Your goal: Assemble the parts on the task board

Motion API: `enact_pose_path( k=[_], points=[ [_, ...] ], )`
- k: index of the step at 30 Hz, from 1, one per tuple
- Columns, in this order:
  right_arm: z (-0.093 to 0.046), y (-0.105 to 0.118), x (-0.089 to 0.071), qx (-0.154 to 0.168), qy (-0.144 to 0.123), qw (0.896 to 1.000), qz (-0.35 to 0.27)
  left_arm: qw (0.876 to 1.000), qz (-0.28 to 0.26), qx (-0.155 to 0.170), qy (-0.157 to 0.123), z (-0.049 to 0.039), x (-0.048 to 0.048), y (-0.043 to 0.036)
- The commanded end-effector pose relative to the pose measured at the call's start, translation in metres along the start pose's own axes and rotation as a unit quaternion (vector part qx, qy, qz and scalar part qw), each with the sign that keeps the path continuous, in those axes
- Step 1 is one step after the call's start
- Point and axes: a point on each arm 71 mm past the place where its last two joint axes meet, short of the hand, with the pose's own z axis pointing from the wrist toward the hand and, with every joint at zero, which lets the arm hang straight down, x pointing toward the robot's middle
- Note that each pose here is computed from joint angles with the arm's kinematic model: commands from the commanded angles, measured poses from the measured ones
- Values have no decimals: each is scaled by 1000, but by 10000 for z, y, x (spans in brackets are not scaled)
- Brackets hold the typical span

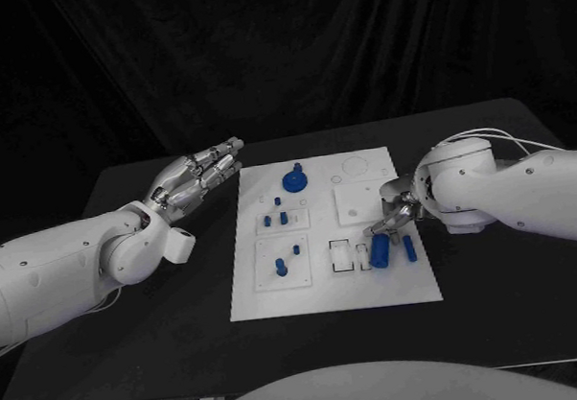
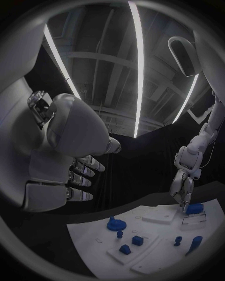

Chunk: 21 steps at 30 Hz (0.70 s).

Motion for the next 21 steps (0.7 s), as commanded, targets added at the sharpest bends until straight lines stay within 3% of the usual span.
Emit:
enact_pose_path(
  k=[1,21],
  points=[
    [8,0,20,7,9,1000,13,1000,-6,4,4,5,16,-1],
    [38,40,30,2,13,1000,25,1000,-7,2,7,9,21,6]
  ],
)
